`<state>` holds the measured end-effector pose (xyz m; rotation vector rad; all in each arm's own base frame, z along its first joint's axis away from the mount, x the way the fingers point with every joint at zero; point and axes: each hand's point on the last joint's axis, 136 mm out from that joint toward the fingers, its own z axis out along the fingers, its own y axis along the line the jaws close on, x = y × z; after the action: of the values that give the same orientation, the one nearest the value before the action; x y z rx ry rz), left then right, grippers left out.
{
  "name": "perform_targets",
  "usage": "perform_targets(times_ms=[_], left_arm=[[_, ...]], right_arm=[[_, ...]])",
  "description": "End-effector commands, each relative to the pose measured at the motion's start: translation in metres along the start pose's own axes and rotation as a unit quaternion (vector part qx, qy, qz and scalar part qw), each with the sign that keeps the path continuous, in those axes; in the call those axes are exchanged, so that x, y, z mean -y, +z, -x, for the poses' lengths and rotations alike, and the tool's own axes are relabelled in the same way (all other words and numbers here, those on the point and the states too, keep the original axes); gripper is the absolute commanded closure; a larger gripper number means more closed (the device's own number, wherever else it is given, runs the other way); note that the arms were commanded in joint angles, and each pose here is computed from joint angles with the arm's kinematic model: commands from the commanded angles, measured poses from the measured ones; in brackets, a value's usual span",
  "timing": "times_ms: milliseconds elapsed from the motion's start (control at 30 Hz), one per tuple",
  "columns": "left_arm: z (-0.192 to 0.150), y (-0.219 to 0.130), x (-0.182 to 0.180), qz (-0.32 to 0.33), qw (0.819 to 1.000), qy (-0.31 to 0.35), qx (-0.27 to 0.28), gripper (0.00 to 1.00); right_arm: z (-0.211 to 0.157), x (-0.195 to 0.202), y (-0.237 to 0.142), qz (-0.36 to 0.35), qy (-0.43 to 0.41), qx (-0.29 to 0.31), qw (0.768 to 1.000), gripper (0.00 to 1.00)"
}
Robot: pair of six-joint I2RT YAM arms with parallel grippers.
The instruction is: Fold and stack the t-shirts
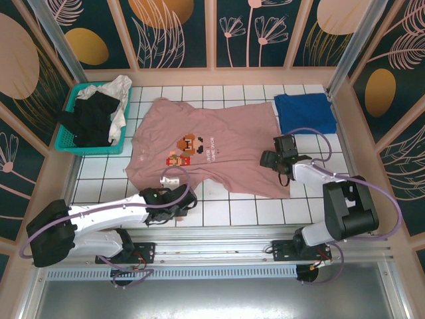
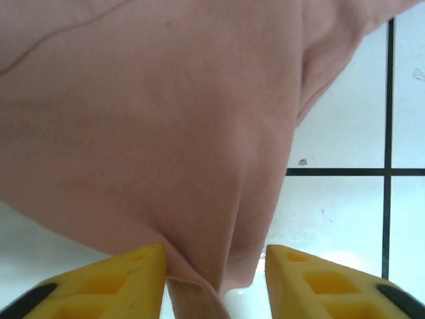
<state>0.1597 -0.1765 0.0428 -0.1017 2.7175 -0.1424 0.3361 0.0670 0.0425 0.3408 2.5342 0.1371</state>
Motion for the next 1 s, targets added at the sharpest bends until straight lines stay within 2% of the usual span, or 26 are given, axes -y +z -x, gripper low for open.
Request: perform_targets(times_ms=[0, 167, 233, 367, 433, 567, 767, 833, 933, 967], left_arm=[[-0.017, 0.008, -0.026, 0.039, 0.999, -0.018, -0.018, 0.72], [-0.021, 0.004, -0.038, 0.016, 0.999, -0.051, -0.002, 0.87], [-0.02, 0.001, -0.043, 0.005, 0.998, -0.07, 0.008, 1.0], [-0.018, -0.011, -0.07, 0.029, 0.992, -0.116, 0.029, 1.0], [-0.014, -0.016, -0.07, 0.017, 0.99, -0.134, 0.041, 1.0], [0.004, -0.035, -0.081, 0.05, 0.984, -0.15, 0.078, 1.0], [0.061, -0.102, -0.045, -0.051, 0.975, -0.148, 0.157, 1.0], [0.066, -0.111, -0.049, -0.046, 0.974, -0.15, 0.163, 1.0], [0.059, -0.105, -0.066, -0.016, 0.973, -0.164, 0.164, 1.0], [0.057, -0.102, -0.069, -0.013, 0.972, -0.167, 0.163, 0.91]], right_arm=[[-0.008, 0.009, 0.01, 0.004, 0.047, -0.013, 0.999, 0.2], [-0.008, 0.015, 0.014, 0.012, 0.065, -0.019, 0.998, 0.2], [-0.008, 0.018, 0.014, 0.01, 0.068, -0.019, 0.997, 0.2], [-0.005, 0.028, 0.014, 0.004, 0.08, -0.017, 0.997, 0.2], [-0.004, 0.032, 0.013, 0.003, 0.084, -0.012, 0.996, 0.2], [-0.005, 0.033, 0.013, 0.005, 0.085, -0.016, 0.996, 0.2], [-0.014, 0.022, 0.012, 0.043, 0.086, -0.028, 0.995, 0.2], [-0.014, 0.026, 0.011, 0.034, 0.091, -0.023, 0.995, 0.2], [-0.01, 0.027, 0.008, 0.031, 0.09, -0.014, 0.995, 0.2], [-0.009, 0.026, 0.007, 0.032, 0.089, -0.012, 0.995, 0.2]])
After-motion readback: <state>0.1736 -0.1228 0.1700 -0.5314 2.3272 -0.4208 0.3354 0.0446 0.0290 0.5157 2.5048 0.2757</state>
